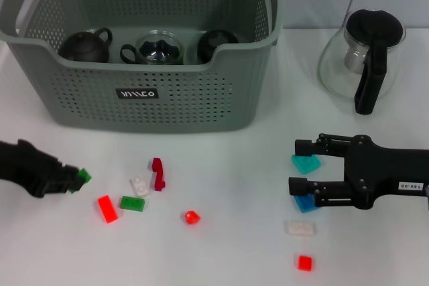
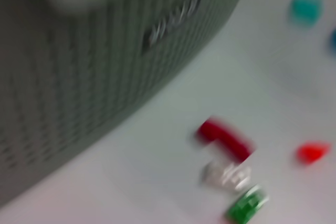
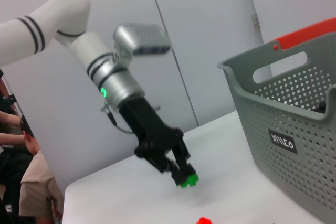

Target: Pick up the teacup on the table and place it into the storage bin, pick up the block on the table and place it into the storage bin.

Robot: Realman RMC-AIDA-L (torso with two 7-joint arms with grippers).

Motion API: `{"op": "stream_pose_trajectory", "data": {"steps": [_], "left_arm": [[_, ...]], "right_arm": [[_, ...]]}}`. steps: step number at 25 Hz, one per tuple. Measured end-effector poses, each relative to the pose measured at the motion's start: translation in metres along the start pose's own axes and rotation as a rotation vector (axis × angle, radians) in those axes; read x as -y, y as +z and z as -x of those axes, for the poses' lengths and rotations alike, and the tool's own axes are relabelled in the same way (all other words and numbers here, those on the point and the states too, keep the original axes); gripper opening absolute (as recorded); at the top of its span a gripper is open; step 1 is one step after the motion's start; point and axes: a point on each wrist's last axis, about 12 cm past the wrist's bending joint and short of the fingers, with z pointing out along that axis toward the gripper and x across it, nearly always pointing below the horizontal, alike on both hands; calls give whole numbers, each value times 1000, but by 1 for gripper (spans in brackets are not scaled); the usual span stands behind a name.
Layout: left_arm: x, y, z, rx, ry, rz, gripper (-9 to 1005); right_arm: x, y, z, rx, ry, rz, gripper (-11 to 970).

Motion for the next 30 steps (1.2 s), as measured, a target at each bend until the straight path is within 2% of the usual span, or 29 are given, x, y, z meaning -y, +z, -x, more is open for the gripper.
{"op": "stream_pose_trajectory", "data": {"steps": [1,2,7,12,13,14,16,19,22,26,30], "left_arm": [[0,0,0,0,0,0,189],[-4,-8,2,63,-47,-69,189],[-2,-8,8,155,-129,-226,188],[11,-9,32,306,-174,-439,188],[13,-11,36,328,-179,-459,188],[14,-15,48,393,-192,-495,188],[14,-18,55,428,-198,-507,188],[9,-27,74,520,-217,-505,188],[-9,-38,103,604,-287,-403,188],[-21,-42,131,606,-303,-292,188],[-27,-32,155,529,-279,-162,189]], "right_arm": [[0,0,0,-1,0,1,836],[0,0,0,-1,0,1,836],[0,0,0,0,0,2,835],[0,1,1,2,0,3,835],[0,1,1,1,-1,4,835],[0,2,1,0,-3,5,835],[0,2,2,0,-3,6,835],[0,2,1,-1,-3,7,836],[0,2,1,0,-1,6,836],[-1,2,0,3,1,6,835],[-1,2,0,4,2,5,835]]}}
